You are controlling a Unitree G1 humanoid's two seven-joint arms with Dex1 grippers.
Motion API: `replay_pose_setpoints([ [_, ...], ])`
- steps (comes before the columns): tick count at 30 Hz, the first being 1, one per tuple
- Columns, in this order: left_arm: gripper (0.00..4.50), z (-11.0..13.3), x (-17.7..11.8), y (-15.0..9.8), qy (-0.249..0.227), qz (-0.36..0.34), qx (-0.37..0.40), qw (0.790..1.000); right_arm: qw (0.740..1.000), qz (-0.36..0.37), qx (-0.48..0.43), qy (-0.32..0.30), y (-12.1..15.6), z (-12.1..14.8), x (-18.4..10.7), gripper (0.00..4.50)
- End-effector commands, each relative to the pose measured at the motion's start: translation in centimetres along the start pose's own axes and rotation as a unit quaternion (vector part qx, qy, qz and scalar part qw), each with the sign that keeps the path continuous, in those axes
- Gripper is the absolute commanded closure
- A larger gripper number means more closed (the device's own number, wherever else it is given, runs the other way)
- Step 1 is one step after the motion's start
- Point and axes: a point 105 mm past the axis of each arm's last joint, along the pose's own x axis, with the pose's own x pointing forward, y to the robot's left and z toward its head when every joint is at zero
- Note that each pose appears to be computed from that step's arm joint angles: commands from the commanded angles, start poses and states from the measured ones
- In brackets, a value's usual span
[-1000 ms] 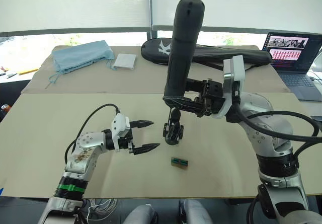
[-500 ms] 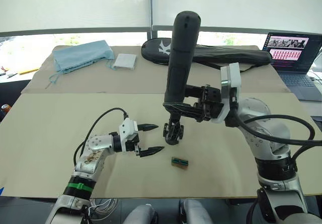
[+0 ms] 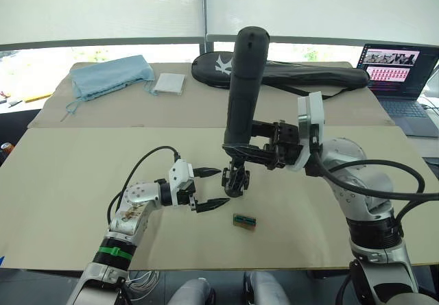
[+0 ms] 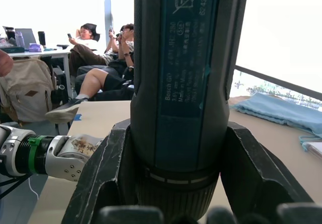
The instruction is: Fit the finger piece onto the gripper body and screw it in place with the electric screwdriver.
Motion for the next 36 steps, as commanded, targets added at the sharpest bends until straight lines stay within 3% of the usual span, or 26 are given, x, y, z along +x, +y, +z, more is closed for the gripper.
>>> replay_pose_setpoints([
  [1, 0.00, 0.62, 0.27, 0.36, -0.004, 0.002, 0.020, 1.000, 0.999, 0.013, -0.026, -0.023, 0.47, 1.42, 0.29, 2.58],
  [36, 0.00, 0.07, 0.55, 0.17, -0.003, -0.001, 0.014, 1.000, 0.999, 0.002, -0.031, -0.013, 0.26, 0.83, -0.09, 2.58],
])
